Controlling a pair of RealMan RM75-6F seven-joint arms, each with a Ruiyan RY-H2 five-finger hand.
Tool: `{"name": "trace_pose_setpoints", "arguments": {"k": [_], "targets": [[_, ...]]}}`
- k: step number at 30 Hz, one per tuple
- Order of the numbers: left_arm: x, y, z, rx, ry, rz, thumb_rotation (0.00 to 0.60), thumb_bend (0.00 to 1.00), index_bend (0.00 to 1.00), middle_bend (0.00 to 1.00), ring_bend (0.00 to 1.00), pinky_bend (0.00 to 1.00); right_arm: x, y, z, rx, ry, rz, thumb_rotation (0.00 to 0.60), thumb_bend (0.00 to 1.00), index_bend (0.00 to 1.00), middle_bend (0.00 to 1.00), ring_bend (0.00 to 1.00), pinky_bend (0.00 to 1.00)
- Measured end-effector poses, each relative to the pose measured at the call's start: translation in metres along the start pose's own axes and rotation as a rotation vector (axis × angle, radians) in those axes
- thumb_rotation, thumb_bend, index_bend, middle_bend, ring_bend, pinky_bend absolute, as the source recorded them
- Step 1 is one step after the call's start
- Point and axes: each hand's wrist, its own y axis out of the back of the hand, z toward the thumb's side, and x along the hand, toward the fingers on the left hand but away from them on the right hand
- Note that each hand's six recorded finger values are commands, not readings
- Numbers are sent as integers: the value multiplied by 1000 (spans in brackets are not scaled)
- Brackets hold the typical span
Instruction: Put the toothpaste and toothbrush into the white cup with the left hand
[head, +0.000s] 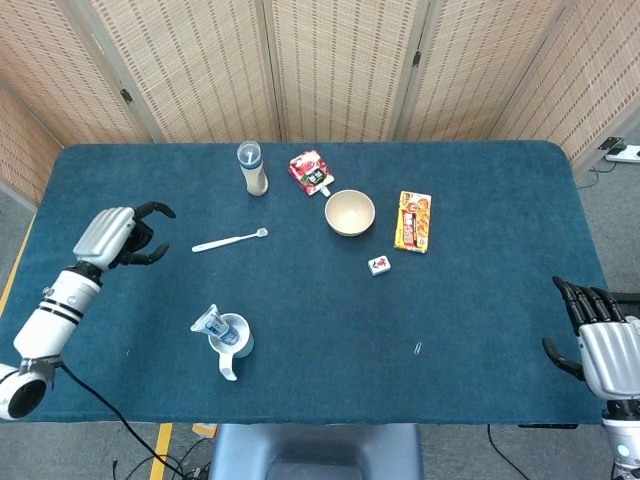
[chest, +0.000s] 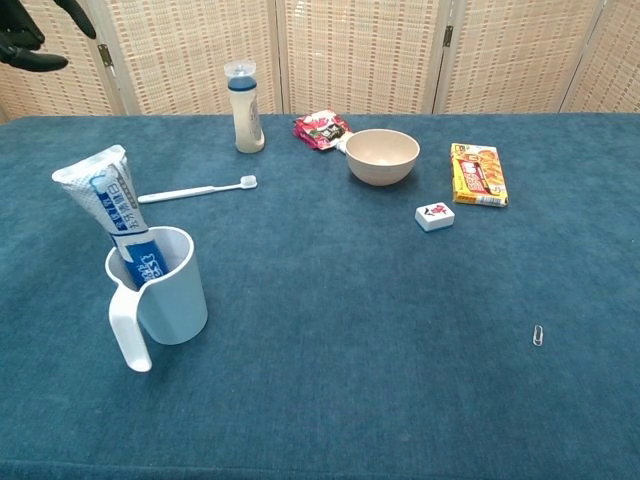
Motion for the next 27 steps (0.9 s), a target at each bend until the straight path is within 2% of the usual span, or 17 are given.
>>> {"name": "trace_pose_setpoints", "arguments": {"k": [7,16,23,27], "targets": [[43,-21,-8,86,77,-31,600,400,367,979,894,971,2,2,-1,3,-5,-3,600,195,2,175,171,178],[78,-56,-11,162,142,-145,600,404,364,994,909,977,1,0,-2,6,-9,6,600,195,2,175,170,178],[93,-88,-15,195,182,-258,600,582,329,1000,930,986,0,-2,-3,9,-15,14,600,195,2,175,171,178],[100,-104,-16,193,205,-299,600,659,311,1000,934,988,-1,-2,-4,11,-20,17,600,195,2,176,170,178]]}}
